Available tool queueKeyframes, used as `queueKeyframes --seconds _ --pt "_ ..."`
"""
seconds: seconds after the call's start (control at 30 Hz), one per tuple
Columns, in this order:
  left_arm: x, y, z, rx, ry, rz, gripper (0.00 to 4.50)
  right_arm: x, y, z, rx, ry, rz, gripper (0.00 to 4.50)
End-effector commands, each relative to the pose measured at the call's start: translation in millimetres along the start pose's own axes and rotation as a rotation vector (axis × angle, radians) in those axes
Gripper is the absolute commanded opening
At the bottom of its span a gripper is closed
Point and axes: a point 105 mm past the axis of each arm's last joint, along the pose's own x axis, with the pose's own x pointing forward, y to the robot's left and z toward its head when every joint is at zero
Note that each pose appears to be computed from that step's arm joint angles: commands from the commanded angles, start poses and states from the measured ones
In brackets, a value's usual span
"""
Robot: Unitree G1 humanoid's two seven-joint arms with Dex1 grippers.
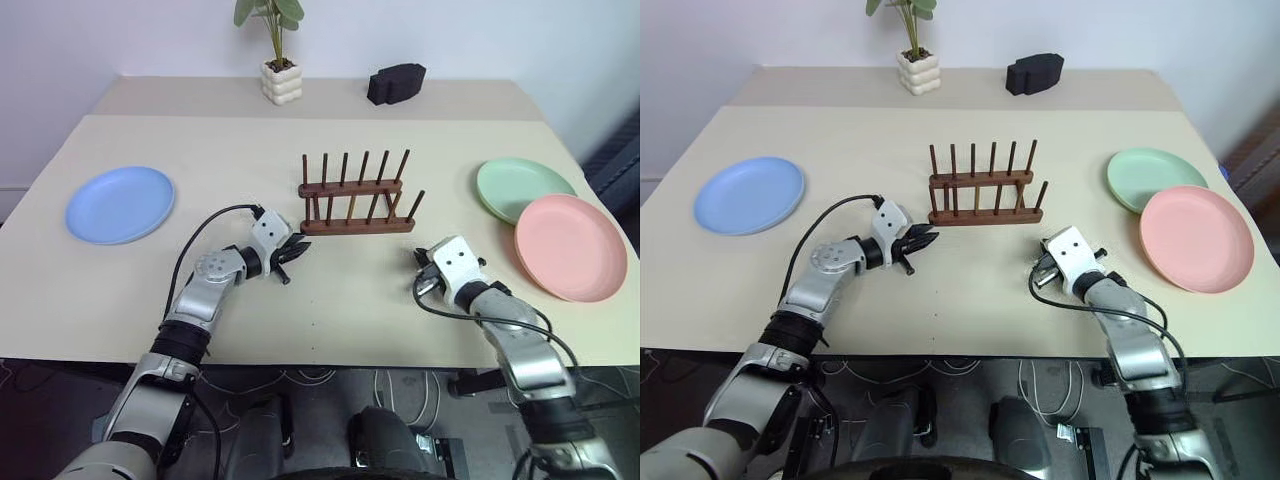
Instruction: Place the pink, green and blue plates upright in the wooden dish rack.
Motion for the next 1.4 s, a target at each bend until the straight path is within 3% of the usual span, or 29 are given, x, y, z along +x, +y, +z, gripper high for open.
queueKeyframes --seconds 0.03,0.17,0.4,0.67,0.8,1.0,1.03,1.2,1.3,1.4 --pt "-11.1 -33.3 17.9 -0.009 -0.108 -0.198 0.92 -23.5 -31.1 31.4 -0.058 -0.059 -0.074 2.33" --pt "-16.9 -62.3 28.0 -0.049 -0.151 -0.368 0.92 -47.7 -62.2 27.2 -0.091 0.027 -0.174 4.32" --pt "-12.2 -60.2 50.2 -0.031 -0.253 -0.390 0.92 -77.5 -93.7 -18.0 -0.015 0.231 -0.344 4.42" --pt "-15.4 -58.0 60.4 -0.023 -0.282 -0.392 0.92 -73.0 -102.5 -59.1 0.037 0.336 -0.424 4.42" --pt "-17.3 -55.5 58.7 -0.028 -0.280 -0.371 0.92 -70.9 -105.4 -60.4 0.024 0.341 -0.434 3.17" --pt "-18.5 -54.7 54.9 -0.035 -0.274 -0.355 0.92 -68.7 -104.2 -48.6 -0.021 0.322 -0.433 0.22" --pt "-18.4 -54.8 54.5 -0.037 -0.273 -0.356 0.92 -68.5 -103.6 -46.3 -0.030 0.319 -0.432 0.03" --pt "-16.0 -54.1 55.0 -0.033 -0.277 -0.360 0.92 -71.2 -107.1 -18.2 -0.150 0.297 -0.424 0.03" --pt "-14.3 -53.4 54.7 -0.031 -0.277 -0.362 0.92 -71.9 -116.6 16.2 -0.255 0.218 -0.451 0.03" --pt "-10.6 -53.9 55.0 -0.029 -0.277 -0.364 0.92 -60.6 -110.5 68.8 -0.331 0.015 -0.409 0.03"
